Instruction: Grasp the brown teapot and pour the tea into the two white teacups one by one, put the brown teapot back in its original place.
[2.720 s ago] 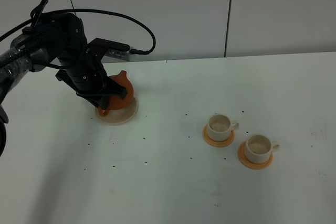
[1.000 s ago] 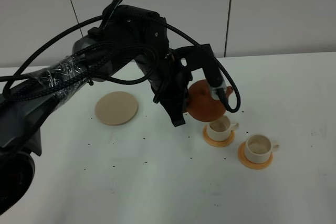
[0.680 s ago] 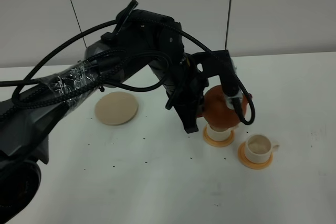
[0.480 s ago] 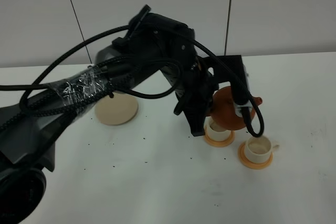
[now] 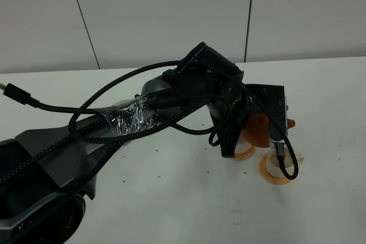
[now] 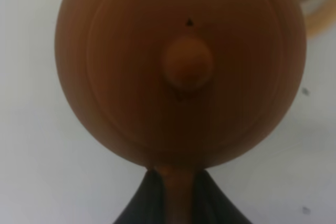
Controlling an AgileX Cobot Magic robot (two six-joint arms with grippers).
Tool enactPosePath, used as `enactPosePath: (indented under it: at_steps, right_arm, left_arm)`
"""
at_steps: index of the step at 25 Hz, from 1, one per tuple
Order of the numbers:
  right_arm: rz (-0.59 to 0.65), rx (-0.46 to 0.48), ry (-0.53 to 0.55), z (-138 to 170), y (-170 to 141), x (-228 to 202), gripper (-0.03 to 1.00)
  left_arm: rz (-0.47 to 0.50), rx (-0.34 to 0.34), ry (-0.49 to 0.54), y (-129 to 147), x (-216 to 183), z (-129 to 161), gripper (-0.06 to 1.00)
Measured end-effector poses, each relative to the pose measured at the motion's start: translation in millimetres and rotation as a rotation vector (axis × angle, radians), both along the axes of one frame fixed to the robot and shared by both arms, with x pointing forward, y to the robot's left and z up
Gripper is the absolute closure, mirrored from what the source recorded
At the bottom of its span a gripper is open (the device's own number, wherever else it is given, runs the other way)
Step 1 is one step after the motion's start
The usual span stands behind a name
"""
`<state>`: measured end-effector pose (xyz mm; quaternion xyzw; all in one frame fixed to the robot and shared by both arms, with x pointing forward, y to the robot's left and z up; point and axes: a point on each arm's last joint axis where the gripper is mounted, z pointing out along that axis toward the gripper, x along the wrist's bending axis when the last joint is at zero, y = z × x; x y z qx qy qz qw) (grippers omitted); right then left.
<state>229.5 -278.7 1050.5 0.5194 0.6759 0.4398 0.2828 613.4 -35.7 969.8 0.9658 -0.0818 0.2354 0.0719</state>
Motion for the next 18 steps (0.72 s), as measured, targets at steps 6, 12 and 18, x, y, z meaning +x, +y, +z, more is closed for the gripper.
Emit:
enactPosePath:
  at_steps: [6,12,18]
  right_arm:
    - [0.000,0.000,0.000,0.0,0.0,0.0,0.73]
    - [0.000,0.000,0.000,0.0,0.0,0.0,0.73]
    - [0.000,0.000,0.000,0.0,0.0,0.0,0.73]
  left_arm:
    - [-0.020,-0.012,-0.074,-3.4,3.9,3.5,0.77]
    - [-0.052,0.008,-0.129,-3.8,7.1,5.8,0.77]
    - [-0.140,0.069,-0.179,-13.1,5.4,-5.5,0.77]
